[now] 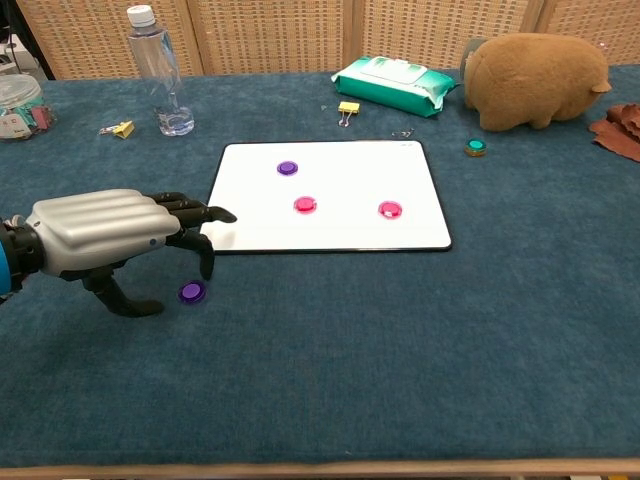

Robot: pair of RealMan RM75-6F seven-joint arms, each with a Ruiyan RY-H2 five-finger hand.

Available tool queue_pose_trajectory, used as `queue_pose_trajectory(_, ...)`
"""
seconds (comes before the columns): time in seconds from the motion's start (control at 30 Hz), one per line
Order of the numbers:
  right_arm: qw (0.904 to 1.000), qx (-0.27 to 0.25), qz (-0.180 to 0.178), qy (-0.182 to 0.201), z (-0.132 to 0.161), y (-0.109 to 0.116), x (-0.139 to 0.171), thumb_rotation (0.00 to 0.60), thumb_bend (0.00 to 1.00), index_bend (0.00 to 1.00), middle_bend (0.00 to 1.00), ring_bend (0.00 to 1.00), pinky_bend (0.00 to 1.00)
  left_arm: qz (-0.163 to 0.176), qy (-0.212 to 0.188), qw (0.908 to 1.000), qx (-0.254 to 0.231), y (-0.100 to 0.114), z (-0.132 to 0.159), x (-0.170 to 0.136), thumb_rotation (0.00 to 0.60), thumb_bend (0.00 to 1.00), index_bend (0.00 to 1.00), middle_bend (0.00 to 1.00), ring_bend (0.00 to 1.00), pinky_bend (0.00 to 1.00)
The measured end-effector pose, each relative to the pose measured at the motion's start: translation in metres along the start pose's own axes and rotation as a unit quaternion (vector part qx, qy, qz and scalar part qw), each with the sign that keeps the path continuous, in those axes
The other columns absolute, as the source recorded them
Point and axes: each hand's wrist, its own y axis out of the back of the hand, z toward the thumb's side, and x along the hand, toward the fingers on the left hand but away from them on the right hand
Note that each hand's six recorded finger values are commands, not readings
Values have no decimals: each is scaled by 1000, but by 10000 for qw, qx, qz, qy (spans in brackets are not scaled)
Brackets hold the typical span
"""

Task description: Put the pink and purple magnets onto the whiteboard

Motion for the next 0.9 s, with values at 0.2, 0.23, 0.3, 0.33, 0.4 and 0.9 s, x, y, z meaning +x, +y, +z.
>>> queue_pose_trajectory(0.2,10000,-8,-2,0,0,0,0,600,418,359,0,0,0,-12,-49,10000,30,-2,5,2,600,300,382,0,0,0)
queue_pose_trajectory(0.23,10000,-10,-3,-1,0,0,0,600,418,359,0,0,0,-13,-57,10000,38,-2,5,2,600,300,383,0,0,0)
queue_pose_trajectory(0.3,10000,-15,-8,0,0,1,1,600,417,359,0,0,0,-15,-70,10000,31,-3,7,3,600,300,386,0,0,0)
queue_pose_trajectory(0.33,10000,-18,-11,-1,0,1,1,600,417,359,0,0,0,-14,-75,10000,30,-3,8,4,600,301,394,0,0,0)
queue_pose_trajectory(0.4,10000,-24,-15,1,0,1,1,600,417,359,0,0,0,-17,-83,10000,26,-3,9,5,600,304,415,0,0,0)
queue_pose_trajectory(0.9,10000,-48,-8,-5,-1,2,0,600,417,359,0,0,0,81,-55,9999,39,1,14,14,600,342,551,0,0,0)
